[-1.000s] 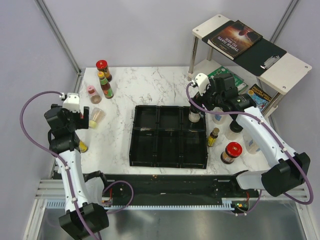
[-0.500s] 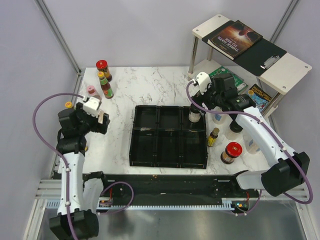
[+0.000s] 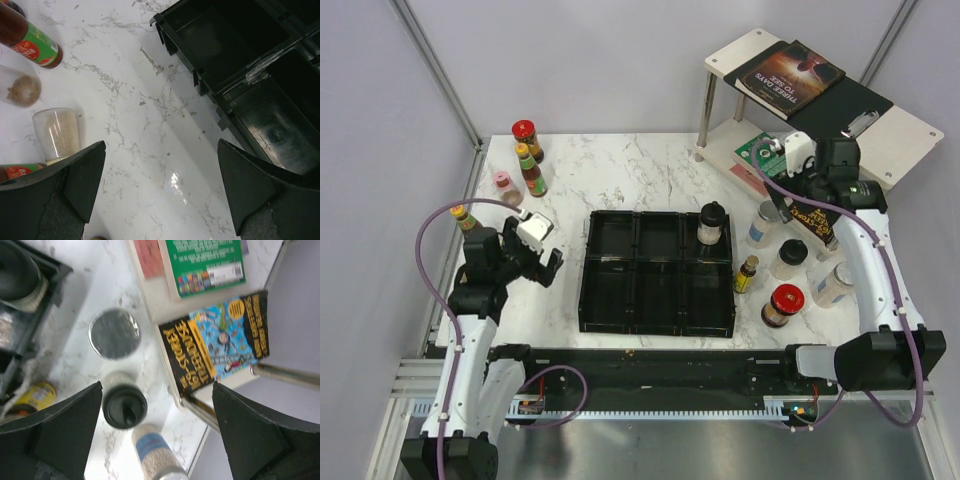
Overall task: Organize the condiment bottles
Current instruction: Pick up the bottle from the center of the board.
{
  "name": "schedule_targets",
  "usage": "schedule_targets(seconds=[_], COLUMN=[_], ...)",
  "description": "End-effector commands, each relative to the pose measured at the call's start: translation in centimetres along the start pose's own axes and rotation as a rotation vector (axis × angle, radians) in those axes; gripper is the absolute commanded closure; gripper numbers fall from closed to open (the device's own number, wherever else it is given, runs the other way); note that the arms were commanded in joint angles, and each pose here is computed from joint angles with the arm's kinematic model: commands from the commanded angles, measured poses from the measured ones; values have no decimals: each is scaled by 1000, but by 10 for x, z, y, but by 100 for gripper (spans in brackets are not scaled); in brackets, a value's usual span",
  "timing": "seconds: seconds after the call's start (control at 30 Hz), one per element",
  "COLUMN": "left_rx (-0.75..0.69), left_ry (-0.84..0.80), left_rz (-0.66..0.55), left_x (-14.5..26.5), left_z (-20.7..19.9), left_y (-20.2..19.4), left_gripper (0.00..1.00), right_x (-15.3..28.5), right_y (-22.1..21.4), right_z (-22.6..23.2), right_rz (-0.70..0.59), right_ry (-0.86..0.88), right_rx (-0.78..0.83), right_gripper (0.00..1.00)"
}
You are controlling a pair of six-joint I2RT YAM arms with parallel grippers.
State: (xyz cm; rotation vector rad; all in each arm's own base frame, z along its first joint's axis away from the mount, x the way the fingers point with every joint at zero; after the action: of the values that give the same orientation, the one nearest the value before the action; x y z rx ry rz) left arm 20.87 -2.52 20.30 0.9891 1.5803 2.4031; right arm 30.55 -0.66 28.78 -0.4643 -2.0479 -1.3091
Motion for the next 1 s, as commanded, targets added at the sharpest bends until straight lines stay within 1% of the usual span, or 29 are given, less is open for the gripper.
schedule_targets(seconds=[0.0, 0.13, 0.27, 0.4, 0.53, 0.67, 0.8, 0.97], left_rx=[-43, -54, -60, -51, -48, -50, -45, -46], left_ry=[-17, -4, -9, -16, -20, -18, -26, -28], left_rz=[-27, -46, -63, -58, -52, -55, -51, -50], left_x=[0, 4, 6, 5, 4, 4, 2, 1], left_z=[-5, -7, -10, -11, -12, -11, -12, -13], left_y=[-2, -2, -2, -3, -6, -6, -8, -8], left_gripper=[0, 0, 0, 1, 0, 0, 0, 0], right_x=[23, 20, 9, -3, -16, -32, -42, -52], right_y=[-38, -64, -84, -90, -94, -104, -107, -116], right_z=[2, 1, 10, 20, 25, 24, 18, 20], right_rz=[87, 139, 169, 177, 192, 231, 224, 248], right_ry=[49, 51, 131, 216, 254, 228, 171, 177], right_rx=[14, -11, -34, -60, -91, -104, -88, -92], right_gripper=[2, 2, 2, 2, 2, 2, 2, 2])
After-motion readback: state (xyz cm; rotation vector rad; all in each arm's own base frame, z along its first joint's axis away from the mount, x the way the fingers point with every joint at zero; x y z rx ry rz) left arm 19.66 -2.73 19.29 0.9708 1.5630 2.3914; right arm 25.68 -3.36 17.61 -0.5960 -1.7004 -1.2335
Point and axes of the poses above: each gripper's point midway between its finger pads, its own x axis back along the fingers, its own z axis along the line the jaws close on, y = z × x, the point moved 6 cm from there along x, back along the fingers, and after that the axes turned 3 degrees about -x, right-handed, at the moved point
